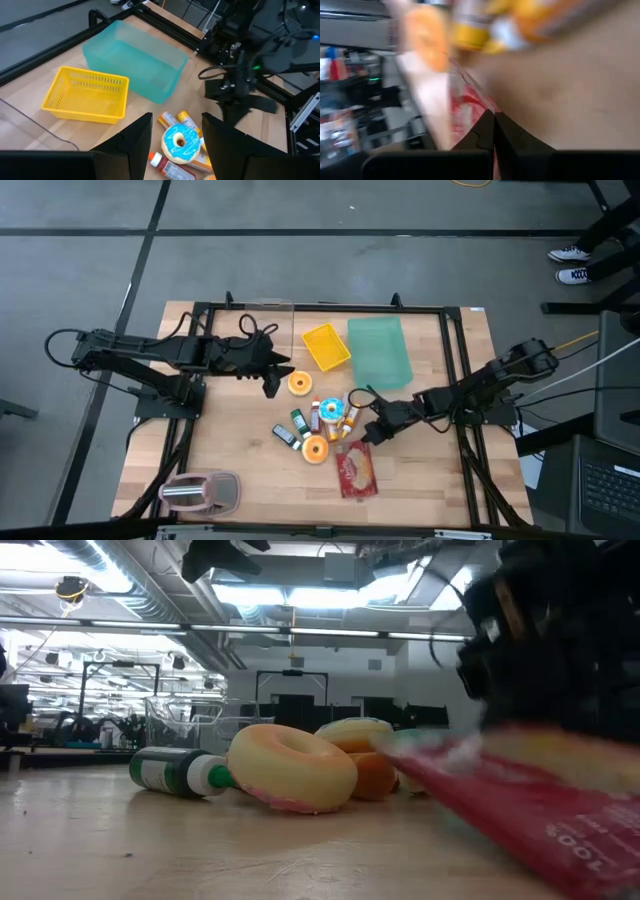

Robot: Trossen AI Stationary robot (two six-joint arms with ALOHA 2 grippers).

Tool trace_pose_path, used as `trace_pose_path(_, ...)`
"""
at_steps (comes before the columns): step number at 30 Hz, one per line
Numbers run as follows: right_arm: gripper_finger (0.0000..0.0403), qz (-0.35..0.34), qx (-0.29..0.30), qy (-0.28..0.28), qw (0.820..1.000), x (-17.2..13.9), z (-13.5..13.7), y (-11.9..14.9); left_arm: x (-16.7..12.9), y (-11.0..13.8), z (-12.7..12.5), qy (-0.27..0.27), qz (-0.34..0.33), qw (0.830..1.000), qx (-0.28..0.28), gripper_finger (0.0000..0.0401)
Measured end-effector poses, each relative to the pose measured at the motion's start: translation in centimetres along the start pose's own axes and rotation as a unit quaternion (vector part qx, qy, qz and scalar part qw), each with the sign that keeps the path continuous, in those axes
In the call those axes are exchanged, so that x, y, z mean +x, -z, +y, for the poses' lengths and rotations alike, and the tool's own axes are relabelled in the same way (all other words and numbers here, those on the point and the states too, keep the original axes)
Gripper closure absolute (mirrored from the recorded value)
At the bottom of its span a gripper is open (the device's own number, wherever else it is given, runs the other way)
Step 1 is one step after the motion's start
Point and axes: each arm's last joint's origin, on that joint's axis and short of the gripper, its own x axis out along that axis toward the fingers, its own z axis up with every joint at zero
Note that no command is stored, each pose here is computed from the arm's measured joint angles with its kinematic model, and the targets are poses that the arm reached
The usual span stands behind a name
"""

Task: Pick & Place Food Item
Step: Put the red popcorn bag into the green bin

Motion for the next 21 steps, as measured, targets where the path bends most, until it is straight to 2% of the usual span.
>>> trace_pose_path(5,0.0402,-0.007,-0.026,-0.074,0.997,-0.9,4.3,-0.6,0.0,-0.2,-0.1,0.007,-0.011,1.0,-0.004,0.0232)
trace_pose_path(12,0.0402,-0.079,-0.088,-0.141,0.983,-3.6,10.7,-2.5,0.0,-0.5,-0.3,0.013,-0.023,1.0,-0.001,0.0232)
trace_pose_path(17,0.0402,-0.128,-0.137,-0.133,0.973,-5.5,14.5,-4.6,0.0,-0.5,-0.3,0.014,-0.025,1.0,0.003,0.0232)
trace_pose_path(21,0.0403,-0.175,-0.167,-0.09,0.966,-7.3,16.7,-6.5,0.0,-0.6,-0.4,0.017,-0.03,0.999,0.002,0.0232)
